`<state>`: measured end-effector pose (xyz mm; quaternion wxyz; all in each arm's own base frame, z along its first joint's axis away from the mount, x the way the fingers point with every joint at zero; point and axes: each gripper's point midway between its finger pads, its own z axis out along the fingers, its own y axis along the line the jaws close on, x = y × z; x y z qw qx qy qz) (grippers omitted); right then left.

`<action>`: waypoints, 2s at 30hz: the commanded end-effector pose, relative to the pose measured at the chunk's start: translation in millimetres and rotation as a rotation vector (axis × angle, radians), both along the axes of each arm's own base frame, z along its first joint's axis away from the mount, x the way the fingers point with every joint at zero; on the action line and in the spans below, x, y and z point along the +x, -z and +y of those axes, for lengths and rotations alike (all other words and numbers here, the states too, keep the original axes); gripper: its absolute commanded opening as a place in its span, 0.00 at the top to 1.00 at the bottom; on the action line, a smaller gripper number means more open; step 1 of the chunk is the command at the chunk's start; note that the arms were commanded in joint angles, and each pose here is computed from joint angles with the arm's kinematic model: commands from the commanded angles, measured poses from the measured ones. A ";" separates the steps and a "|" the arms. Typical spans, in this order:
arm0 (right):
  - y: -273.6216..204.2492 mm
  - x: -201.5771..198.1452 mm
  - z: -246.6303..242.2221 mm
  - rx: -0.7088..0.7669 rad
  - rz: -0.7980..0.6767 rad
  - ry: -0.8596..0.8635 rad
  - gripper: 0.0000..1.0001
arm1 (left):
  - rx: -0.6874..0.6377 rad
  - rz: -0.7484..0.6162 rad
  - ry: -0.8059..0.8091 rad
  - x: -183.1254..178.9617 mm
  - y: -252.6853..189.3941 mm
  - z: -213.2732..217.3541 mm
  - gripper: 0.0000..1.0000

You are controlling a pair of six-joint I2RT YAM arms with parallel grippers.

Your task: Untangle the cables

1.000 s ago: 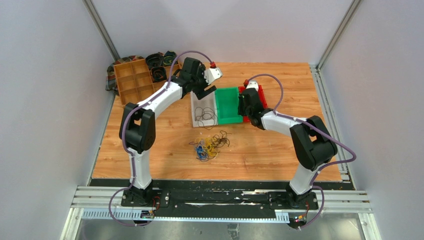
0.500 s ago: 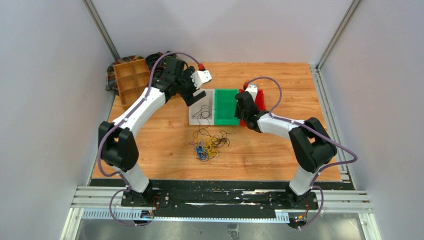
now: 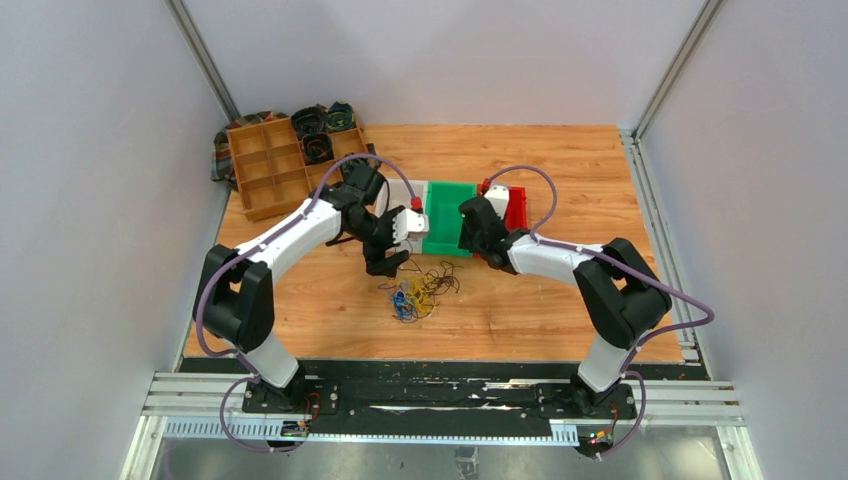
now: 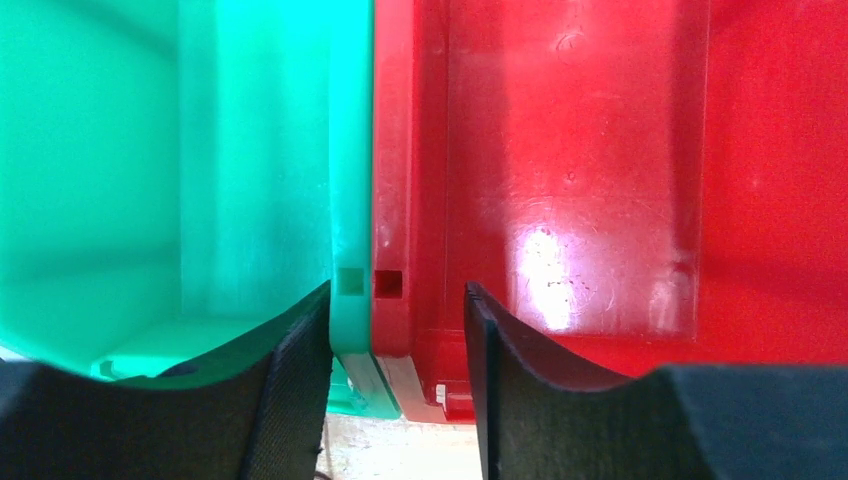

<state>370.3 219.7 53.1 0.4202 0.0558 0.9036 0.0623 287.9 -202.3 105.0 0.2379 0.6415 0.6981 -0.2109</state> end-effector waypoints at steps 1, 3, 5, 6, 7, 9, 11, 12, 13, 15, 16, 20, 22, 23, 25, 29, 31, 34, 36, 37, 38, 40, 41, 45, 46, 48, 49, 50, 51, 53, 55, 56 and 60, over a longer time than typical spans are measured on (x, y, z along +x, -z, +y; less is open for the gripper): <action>1.8 -14.6 -0.2 -0.019 0.025 -0.015 0.54 | -0.039 0.057 -0.035 -0.7 4.9 -18.1 0.19; 0.6 -16.1 1.3 -0.017 0.021 -0.022 0.56 | -0.042 0.050 -0.091 8.9 8.7 -20.3 0.21; -0.4 -17.2 2.1 -0.014 0.016 -0.025 0.57 | -0.049 0.039 -0.132 15.1 12.9 -21.9 0.24; -0.3 -17.6 2.7 -0.011 0.014 -0.029 0.57 | -0.053 0.032 -0.143 17.3 13.7 -22.5 0.25; -0.4 -17.7 4.3 -0.006 0.012 -0.037 0.57 | -0.055 0.026 -0.156 19.7 14.6 -23.3 0.28; -1.2 -17.5 7.0 0.003 0.006 -0.053 0.58 | -0.053 0.013 -0.182 25.3 15.9 -24.5 0.34; -2.4 -16.7 10.8 0.013 0.001 -0.073 0.59 | -0.052 0.002 -0.199 29.6 15.6 -24.8 0.42; -3.3 -16.4 12.7 0.017 0.000 -0.081 0.61 | -0.052 -0.001 -0.201 30.4 16.0 -24.7 0.47; -3.5 -16.2 15.0 0.022 -0.001 -0.090 0.63 | -0.048 -0.009 -0.200 30.9 15.8 -24.6 0.53; -4.7 -15.8 18.9 0.036 -0.003 -0.105 0.70 | -0.020 -0.036 -0.195 32.9 16.9 -22.8 0.65; -5.3 -15.3 19.6 0.039 -0.004 -0.108 0.72 | -0.013 -0.045 -0.182 32.1 16.5 -23.1 0.69; -4.6 -15.6 20.1 0.036 -0.001 -0.113 0.74 | -0.034 0.007 -0.119 14.4 12.0 -26.5 0.70; -5.6 -15.7 20.9 0.035 -0.004 -0.121 0.75 | -0.040 0.033 -0.095 6.3 11.4 -27.0 0.67; -6.2 -15.3 21.1 0.034 -0.006 -0.123 0.75 | -0.039 0.038 -0.091 4.8 12.1 -26.7 0.66; -8.6 -14.4 21.9 0.035 -0.010 -0.128 0.75 | -0.032 0.047 -0.083 2.5 12.1 -26.0 0.64; -12.5 -13.9 24.1 0.042 -0.015 -0.135 0.75 | -0.028 0.062 -0.071 -0.9 11.0 -25.2 0.56; -13.7 -14.0 26.2 0.048 -0.016 -0.142 0.75 | -0.027 0.058 -0.069 -1.3 11.0 -24.7 0.55; -14.2 -14.4 27.9 0.051 -0.014 -0.150 0.76 | -0.009 0.039 -0.118 8.4 15.3 -23.1 0.59; -13.9 -16.0 29.4 0.054 -0.012 -0.156 0.77 | -0.003 0.007 -0.158 17.5 16.9 -21.8 0.64; -14.0 -16.4 30.2 0.055 -0.013 -0.158 0.78 | -0.005 -0.004 -0.167 19.5 17.6 -21.4 0.66; -14.2 -16.7 30.6 0.057 -0.014 -0.160 0.78 | -0.009 -0.013 -0.173 21.0 17.4 -21.7 0.67; -14.2 -17.0 31.5 0.060 -0.016 -0.163 0.80 | -0.013 -0.022 -0.158 21.1 17.3 -25.0 0.70; -14.1 -17.0 32.3 0.062 -0.016 -0.164 0.81 | -0.005 -0.031 -0.154 22.2 16.9 -26.8 0.72; -15.5 -16.6 35.5 0.073 -0.017 -0.169 0.84 | -0.011 -0.041 -0.138 26.1 2.9 -33.5 0.82; -15.8 -16.7 35.6 0.074 -0.017 -0.169 0.85 | -0.017 -0.038 -0.127 24.9 -1.1 -34.5 0.84; -16.7 -16.6 35.0 0.070 -0.020 -0.167 0.85 | -0.024 -0.040 -0.102 21.4 -6.5 -35.2 0.88; -17.3 -16.5 34.2 0.068 -0.022 -0.165 0.86 | -0.023 -0.043 -0.092 19.9 -8.5 -34.2 0.91; -17.3 -16.6 33.5 0.067 -0.022 -0.163 0.87 | -0.020 -0.053 -0.077 18.9 -10.4 -33.1 0.94; -17.7 -16.4 32.7 0.066 -0.023 -0.160 0.88 | -0.015 -0.063 -0.077 19.4 -12.5 -31.5 0.97; -18.6 -16.4 32.4 0.065 -0.024 -0.159 0.89 | -0.003 -0.096 -0.087 24.4 -18.3 -28.4 0.99; -18.5 -16.9 32.2 0.063 -0.023 -0.160 0.86 | -0.005 -0.087 -0.077 20.6 -26.3 -26.4 0.98; -19.1 -16.8 31.9 0.063 -0.024 -0.159 0.84 | -0.013 -0.074 -0.066 17.2 -29.5 -27.5 0.92; -19.9 -17.5 30.4 0.062 -0.029 -0.154 0.77 | -0.021 0.041 -0.053 -5.6 -22.6 -28.0 0.49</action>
